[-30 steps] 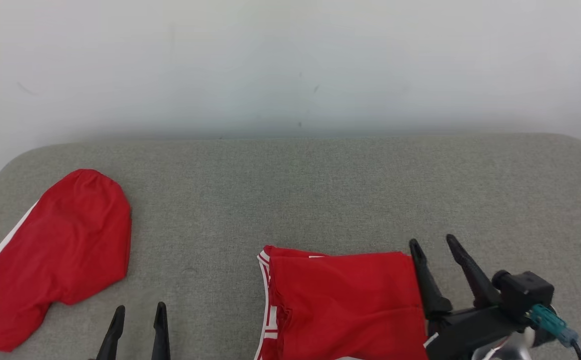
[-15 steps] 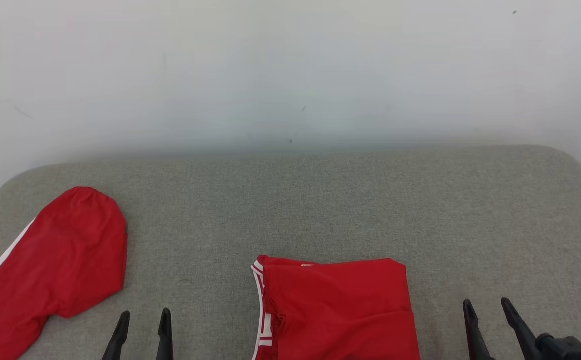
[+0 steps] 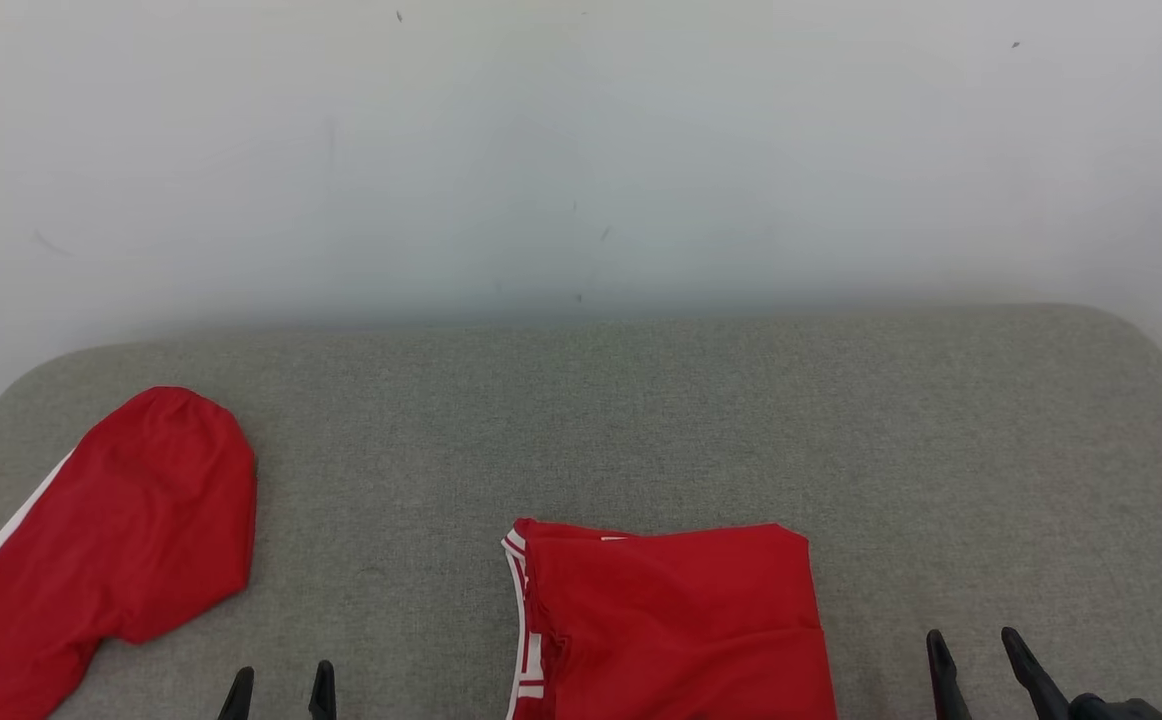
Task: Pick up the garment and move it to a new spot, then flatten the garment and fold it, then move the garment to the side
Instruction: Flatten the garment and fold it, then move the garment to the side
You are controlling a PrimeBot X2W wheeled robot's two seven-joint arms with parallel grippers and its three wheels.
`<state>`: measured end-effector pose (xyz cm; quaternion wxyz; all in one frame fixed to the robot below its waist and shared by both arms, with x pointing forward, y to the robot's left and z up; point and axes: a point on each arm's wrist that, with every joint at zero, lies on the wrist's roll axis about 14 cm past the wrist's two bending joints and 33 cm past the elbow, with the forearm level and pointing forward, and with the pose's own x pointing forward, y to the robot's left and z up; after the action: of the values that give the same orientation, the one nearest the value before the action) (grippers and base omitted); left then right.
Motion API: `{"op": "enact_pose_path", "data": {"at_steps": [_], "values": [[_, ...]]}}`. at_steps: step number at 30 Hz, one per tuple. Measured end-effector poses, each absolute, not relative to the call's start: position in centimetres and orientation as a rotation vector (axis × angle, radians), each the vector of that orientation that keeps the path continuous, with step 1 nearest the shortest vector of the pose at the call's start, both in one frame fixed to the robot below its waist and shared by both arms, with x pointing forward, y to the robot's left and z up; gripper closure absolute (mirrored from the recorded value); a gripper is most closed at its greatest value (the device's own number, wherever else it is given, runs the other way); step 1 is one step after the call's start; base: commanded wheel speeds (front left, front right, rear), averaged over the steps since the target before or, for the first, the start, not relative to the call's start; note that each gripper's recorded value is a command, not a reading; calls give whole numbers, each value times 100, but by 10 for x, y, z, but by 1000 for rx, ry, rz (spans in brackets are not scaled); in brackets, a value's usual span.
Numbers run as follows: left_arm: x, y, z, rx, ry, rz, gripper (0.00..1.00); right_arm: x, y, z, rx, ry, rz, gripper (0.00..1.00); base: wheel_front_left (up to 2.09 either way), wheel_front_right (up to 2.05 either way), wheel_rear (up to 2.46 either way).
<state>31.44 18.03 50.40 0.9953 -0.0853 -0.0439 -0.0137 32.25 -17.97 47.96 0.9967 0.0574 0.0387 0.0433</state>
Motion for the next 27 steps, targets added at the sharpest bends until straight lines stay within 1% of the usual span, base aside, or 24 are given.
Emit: {"op": "enact_pose_path", "data": {"at_steps": [16,23,24,27], "values": [[315,182,498,-178,-69,-14,0,330,-175,477,128,93,84,0,0,0,0],[314,183,497,-179,-66,-9,0,344,-165,491,140,80,114,0,0,0,0],[314,183,498,-180,-66,-9,0,347,-163,491,151,103,122,0,0,0,0],[315,183,497,-180,-62,-4,0,352,-145,473,173,270,176,0,0,0,0]]}}
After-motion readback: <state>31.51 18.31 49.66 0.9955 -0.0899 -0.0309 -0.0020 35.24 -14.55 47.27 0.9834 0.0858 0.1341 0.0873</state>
